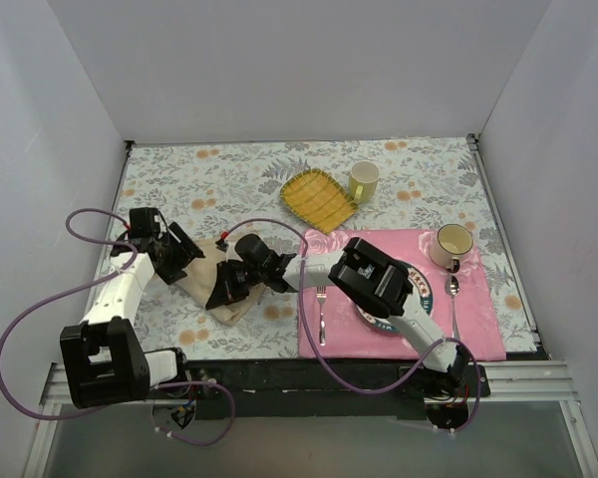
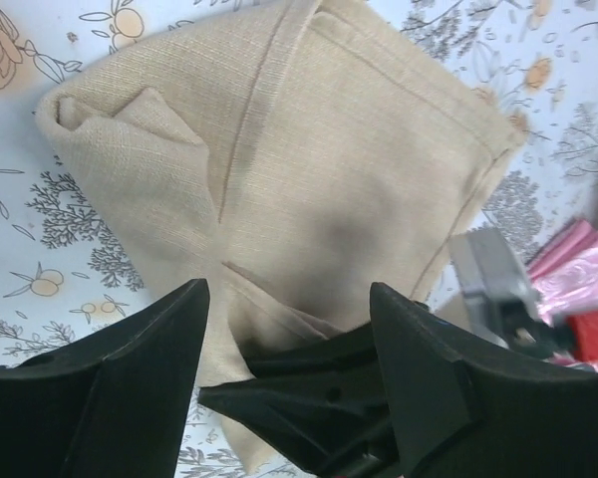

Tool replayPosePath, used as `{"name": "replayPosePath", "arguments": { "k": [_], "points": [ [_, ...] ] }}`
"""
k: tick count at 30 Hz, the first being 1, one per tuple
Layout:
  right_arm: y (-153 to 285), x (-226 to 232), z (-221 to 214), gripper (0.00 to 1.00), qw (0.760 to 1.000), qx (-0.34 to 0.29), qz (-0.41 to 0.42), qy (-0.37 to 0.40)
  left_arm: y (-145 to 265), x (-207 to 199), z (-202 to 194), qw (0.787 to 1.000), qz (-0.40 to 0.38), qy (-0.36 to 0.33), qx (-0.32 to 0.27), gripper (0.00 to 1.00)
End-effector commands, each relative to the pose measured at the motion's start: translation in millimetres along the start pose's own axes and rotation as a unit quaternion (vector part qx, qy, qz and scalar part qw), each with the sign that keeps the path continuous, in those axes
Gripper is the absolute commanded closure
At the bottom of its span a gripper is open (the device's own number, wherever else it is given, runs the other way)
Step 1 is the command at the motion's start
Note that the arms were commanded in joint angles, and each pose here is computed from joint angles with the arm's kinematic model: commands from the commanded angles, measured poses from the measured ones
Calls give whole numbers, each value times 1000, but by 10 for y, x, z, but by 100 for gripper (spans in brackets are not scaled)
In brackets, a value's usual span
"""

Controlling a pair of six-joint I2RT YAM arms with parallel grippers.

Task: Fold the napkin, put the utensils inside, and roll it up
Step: Roll the napkin with the utensil

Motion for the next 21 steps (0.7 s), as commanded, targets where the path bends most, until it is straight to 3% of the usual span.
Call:
{"name": "replayPosePath", "arguments": {
  "k": [1,7,16,21],
  "points": [
    [-107,-122,-294,99,994,37,22,-104,99,-92,-52,999,-29,20,-7,37],
    [-35,-177,-264,99,990,5,36,-138,-101,-192,-118,996,-61,52,26,47],
    [48,-219,-274,98,994,3,38,-102,-503,218,-218,995,13,91,34,50],
    [121,-148,-218,85,999,15,21,-32,-650,396,-224,993,38,105,33,52]
  ]
}}
Point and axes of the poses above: each gripper's point midway between its finger pads, its own y axis back along the fingers, its own x axis along the line the jaws close on, z = x × y, the point moved 1 cm from there along y, back along the fingers, and after that the axes turned 6 degrees about -y, right-handed, at the moved point
